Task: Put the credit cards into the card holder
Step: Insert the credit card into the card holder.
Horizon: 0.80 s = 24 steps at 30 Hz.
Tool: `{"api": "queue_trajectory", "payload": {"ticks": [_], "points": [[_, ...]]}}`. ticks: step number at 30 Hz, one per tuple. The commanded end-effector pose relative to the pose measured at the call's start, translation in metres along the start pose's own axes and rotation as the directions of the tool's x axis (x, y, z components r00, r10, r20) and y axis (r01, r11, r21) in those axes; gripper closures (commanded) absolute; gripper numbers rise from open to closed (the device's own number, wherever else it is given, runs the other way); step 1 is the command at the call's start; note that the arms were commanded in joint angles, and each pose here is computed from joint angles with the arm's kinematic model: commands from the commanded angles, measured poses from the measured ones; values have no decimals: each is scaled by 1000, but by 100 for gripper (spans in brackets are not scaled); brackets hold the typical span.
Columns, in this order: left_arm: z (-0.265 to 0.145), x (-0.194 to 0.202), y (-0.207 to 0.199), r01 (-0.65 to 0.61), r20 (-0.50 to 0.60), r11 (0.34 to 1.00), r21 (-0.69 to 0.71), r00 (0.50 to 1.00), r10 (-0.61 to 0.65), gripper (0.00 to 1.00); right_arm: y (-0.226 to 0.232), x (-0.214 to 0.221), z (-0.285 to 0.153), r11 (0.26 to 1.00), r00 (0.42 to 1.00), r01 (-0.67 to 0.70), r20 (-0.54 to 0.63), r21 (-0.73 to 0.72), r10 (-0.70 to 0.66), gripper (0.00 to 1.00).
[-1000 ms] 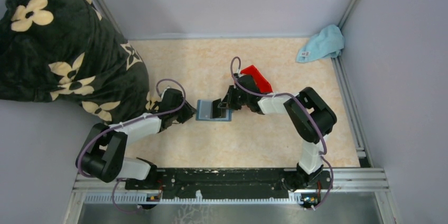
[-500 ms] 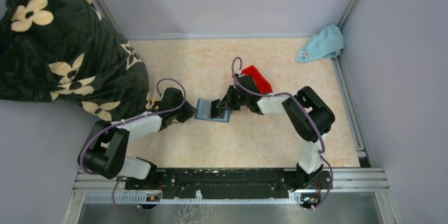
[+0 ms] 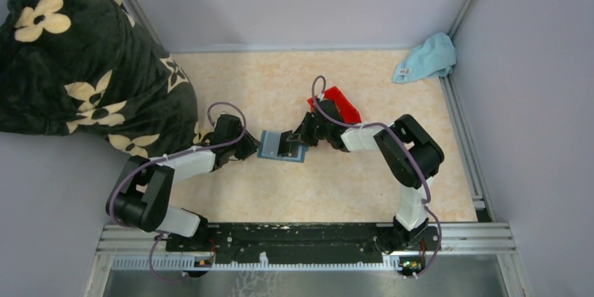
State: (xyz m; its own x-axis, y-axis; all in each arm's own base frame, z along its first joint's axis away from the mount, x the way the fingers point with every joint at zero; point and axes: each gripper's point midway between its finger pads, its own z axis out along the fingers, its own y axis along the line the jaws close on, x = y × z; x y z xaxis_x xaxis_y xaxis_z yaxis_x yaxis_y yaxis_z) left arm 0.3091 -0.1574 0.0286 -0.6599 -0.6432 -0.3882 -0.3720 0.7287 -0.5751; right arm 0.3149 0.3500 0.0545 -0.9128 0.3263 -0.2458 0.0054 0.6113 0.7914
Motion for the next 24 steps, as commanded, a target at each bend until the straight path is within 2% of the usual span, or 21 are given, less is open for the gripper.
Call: {"api": "queue_trajectory", "payload": {"ticks": [1,24], "points": [[5,6,17,-16,-28,998,-54,1000,14,58,17,-9,-2,1000,999,10,48,-25,-9,100],[7,11,19,-11,-53,999,-40,999,9,60,0,13,18,1000,1000,-7,16,12,7,100]]}}
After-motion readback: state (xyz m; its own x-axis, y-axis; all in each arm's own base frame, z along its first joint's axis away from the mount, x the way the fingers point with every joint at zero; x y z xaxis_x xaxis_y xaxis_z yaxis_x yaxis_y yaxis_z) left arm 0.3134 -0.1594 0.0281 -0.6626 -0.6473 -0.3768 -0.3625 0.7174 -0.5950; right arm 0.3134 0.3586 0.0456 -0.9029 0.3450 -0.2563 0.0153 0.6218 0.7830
